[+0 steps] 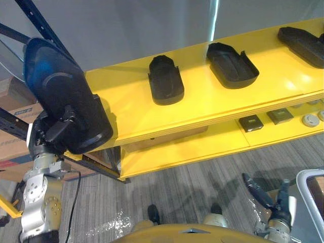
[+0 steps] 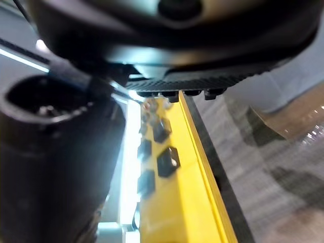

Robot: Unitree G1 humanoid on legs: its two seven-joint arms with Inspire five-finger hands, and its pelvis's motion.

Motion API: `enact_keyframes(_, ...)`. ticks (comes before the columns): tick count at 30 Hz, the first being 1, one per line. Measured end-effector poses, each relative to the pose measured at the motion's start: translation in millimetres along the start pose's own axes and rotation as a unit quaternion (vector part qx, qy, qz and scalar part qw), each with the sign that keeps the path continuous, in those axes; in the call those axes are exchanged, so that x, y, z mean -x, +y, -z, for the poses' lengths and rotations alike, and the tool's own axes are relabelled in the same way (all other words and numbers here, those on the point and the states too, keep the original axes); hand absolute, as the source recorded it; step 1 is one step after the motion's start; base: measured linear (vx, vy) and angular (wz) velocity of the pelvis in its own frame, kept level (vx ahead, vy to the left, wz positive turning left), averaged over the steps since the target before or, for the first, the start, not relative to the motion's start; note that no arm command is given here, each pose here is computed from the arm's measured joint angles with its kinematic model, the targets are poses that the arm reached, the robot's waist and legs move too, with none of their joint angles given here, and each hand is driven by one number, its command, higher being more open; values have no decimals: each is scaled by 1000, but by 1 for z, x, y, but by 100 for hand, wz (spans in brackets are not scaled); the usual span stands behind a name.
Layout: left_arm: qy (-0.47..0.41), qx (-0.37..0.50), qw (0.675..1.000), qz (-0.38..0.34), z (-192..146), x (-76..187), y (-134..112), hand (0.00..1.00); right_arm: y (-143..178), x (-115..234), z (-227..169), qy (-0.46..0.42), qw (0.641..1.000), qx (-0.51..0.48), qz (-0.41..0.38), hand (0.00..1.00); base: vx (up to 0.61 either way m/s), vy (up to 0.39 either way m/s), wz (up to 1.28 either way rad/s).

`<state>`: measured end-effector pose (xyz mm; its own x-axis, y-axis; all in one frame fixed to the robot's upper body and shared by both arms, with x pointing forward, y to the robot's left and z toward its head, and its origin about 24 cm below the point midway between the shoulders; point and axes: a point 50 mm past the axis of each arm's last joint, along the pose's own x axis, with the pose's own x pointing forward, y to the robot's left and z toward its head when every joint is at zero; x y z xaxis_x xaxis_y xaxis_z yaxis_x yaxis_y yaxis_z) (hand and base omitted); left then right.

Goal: Walk over and take three plastic housings, then place them on the shelf

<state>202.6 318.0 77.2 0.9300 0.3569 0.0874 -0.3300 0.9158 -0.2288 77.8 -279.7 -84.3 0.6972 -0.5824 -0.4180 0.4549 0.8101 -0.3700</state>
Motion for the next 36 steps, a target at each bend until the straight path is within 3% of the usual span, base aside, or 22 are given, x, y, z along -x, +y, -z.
enact_keyframes(4, 54, -6, 998, -7, 14, -31, 9, 0, 18, -5, 30, 109, 990, -19, -82, 100, 13, 9, 11)
enact_keyframes(7, 52, 9, 998, 14, 9, -45, 2, 0, 22, -6, 38, 146, 982, -47, -107, 100, 15, 17, 17)
enact_keyframes(12, 31, 23, 998, 47, -13, -66, -7, 0, 30, -12, 33, 148, 976, -49, -151, 100, 0, 9, 13)
enact_keyframes(17, 5, 40, 996, 83, -32, -90, -34, 0, 39, -26, 24, 148, 968, -39, -199, 100, -62, -5, 12)
enact_keyframes(27, -30, 27, 992, 123, -74, -118, -65, 0, 51, -42, 2, 118, 971, -29, -208, 100, -16, -4, 4)
enact_keyframes(36, 7, 23, 993, 119, -74, -133, -76, 0, 55, -47, -5, 109, 971, -30, -211, 100, 0, 0, 0)
